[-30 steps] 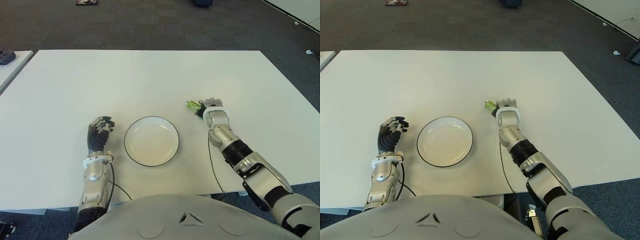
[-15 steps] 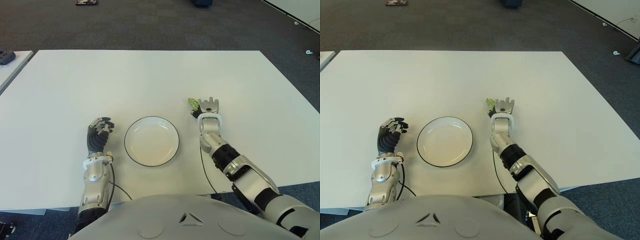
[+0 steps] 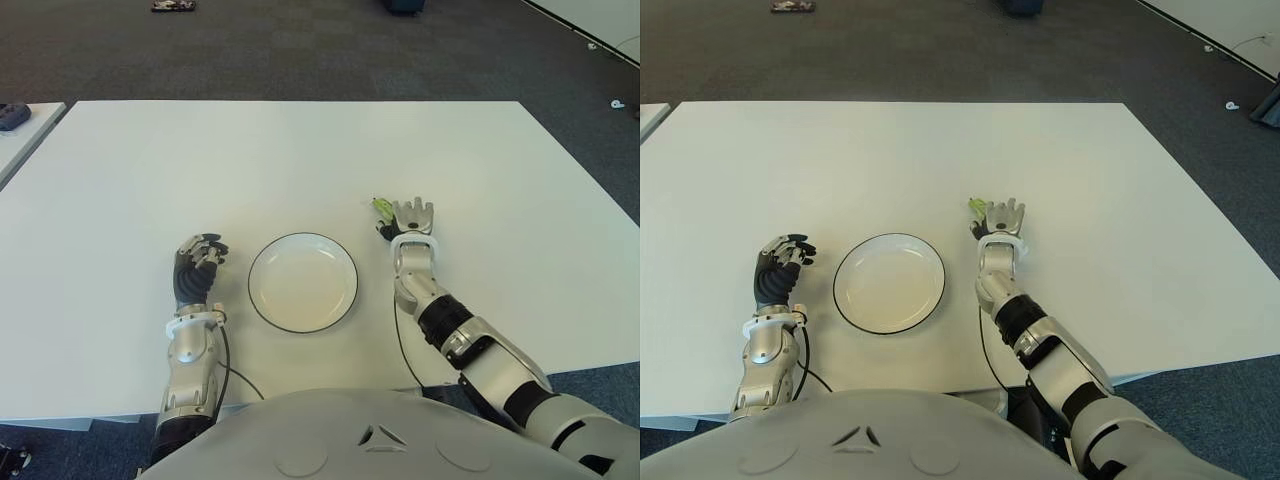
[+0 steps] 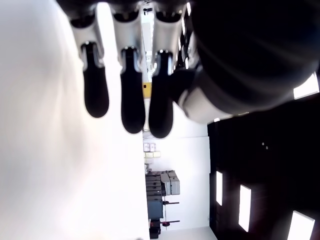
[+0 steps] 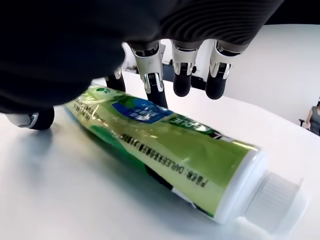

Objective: Put the toothpaste on the table into the plate.

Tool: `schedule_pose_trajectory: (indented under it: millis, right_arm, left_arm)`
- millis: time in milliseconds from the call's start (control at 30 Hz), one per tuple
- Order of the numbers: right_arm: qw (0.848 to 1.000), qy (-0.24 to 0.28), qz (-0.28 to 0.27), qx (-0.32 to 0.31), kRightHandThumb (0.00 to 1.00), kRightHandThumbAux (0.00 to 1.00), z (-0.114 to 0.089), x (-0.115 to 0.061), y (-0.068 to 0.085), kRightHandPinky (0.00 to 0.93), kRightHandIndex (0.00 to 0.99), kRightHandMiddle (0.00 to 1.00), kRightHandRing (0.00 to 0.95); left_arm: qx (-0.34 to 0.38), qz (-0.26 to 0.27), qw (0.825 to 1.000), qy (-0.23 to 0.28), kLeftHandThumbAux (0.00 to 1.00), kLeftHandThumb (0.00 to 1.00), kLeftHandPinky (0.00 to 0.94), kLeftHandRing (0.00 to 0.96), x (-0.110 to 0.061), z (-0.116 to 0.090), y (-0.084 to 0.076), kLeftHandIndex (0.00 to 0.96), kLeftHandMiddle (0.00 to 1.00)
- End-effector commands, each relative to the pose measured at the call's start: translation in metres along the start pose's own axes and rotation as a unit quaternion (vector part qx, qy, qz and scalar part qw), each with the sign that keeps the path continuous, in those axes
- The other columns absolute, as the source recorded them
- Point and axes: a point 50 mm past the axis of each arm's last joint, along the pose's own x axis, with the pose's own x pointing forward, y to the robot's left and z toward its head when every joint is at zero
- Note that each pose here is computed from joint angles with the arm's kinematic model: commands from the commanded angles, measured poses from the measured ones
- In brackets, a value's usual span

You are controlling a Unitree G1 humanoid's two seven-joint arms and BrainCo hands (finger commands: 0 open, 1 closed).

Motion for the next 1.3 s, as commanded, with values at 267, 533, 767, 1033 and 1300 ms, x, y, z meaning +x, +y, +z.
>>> schedule_pose_trajectory:
  millis: [267, 533, 767, 1033, 1300]
  right_arm:
    - [0.991, -0.047, 0.118, 0.035, 0.420, 0.155, 0.023, -0.021, 0.051, 0.000, 0.000, 0.000, 0.000]
    - [0.989, -0.041, 0.118, 0.073, 0.418, 0.161, 0.022, -0.022, 0.052, 0.000, 0.000, 0.000, 0.000]
    - [0.987, -0.022, 0.105, 0.118, 0.452, 0.259, 0.018, -0.020, 0.047, 0.253, 0.007, 0.073, 0.131]
    - [0.984, -0.026, 0.059, 0.169, 0.660, 0.593, 0.015, -0.019, 0.042, 0.674, 0.363, 0.512, 0.589]
    - [0.976, -0.012, 0.034, 0.216, 0.714, 0.696, 0.013, -0.016, 0.043, 0.762, 0.433, 0.656, 0.700]
  left_arm:
    - [0.003, 0.007, 1.000, -0.003, 0.718, 0.705, 0.477, 0.502, 0.002, 0.000, 0.001, 0.428, 0.523]
    - [0.006, 0.009, 1.000, -0.003, 0.717, 0.704, 0.479, 0.505, 0.002, 0.000, 0.004, 0.429, 0.528]
    - [0.014, 0.007, 1.000, -0.011, 0.717, 0.704, 0.478, 0.509, 0.003, 0.000, 0.005, 0.428, 0.532]
    - [0.007, 0.006, 1.000, -0.003, 0.718, 0.703, 0.477, 0.511, 0.004, 0.000, 0.007, 0.429, 0.535]
    - [0.001, 0.014, 1.000, -0.003, 0.717, 0.704, 0.485, 0.520, 0.003, 0.001, 0.007, 0.429, 0.543]
